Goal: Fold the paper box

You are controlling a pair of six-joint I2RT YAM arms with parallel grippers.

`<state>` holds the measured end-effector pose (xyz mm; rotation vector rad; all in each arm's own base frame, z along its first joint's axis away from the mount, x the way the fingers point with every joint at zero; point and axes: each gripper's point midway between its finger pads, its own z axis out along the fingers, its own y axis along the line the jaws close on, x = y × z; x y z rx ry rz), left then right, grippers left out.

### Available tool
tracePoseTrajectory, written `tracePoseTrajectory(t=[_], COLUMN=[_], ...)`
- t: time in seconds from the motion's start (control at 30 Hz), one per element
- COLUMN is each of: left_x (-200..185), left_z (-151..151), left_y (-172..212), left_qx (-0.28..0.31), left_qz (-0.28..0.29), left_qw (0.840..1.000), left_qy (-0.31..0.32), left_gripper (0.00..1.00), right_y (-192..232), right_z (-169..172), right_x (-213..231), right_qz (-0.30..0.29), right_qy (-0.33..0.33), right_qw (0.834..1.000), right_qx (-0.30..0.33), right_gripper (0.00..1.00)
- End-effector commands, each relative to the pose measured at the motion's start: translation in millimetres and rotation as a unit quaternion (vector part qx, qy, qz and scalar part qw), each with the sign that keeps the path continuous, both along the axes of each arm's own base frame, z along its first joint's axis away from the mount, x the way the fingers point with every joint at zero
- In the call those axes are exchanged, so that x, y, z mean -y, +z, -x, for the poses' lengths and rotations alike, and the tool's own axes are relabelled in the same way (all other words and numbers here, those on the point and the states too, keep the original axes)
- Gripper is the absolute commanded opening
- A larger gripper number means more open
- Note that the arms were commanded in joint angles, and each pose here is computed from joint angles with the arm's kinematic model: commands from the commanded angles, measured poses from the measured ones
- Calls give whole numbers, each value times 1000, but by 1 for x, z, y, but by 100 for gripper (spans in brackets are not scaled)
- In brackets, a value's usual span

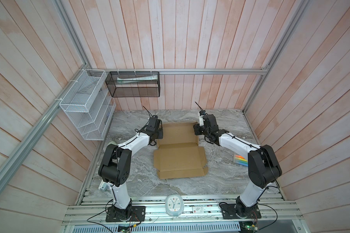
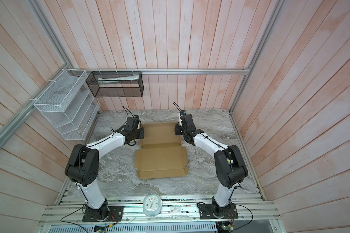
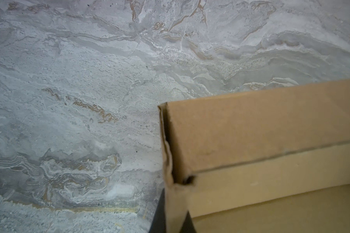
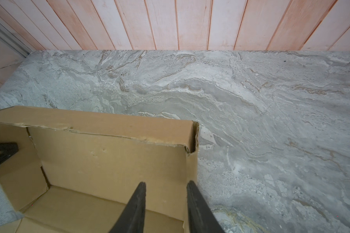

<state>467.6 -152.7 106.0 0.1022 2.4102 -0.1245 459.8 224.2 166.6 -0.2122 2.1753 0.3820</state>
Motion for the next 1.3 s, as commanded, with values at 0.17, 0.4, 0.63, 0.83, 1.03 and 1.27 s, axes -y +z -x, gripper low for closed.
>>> tracePoseTrajectory(t=[0.17,0.4,0.63,0.83,1.03,1.27], left_x=[2,2,3,2,1,2], left_z=[12,17,20,21,25,26], left_y=[-17,-21,-27,-31,-41,-53], left_qx=[-69,-87,-110,-130,-153,-171], left_qz=[-23,-26,-30,-41,-54,-49], left_qw=[997,995,992,989,984,981], left_qy=[-35,-42,-51,-62,-69,-72], left_gripper=[0,0,0,0,0,0], right_y=[26,30,21,11,-1,-7], right_z=[10,15,18,21,23,25], right_x=[9,9,9,10,2,-15], right_qz=[-7,-17,-13,-9,-17,-32], right_qy=[2,4,10,16,34,79], right_qw=[1000,1000,1000,1000,999,996], right_qx=[16,20,10,-1,-16,-31], right_gripper=[36,36,36,36,36,35])
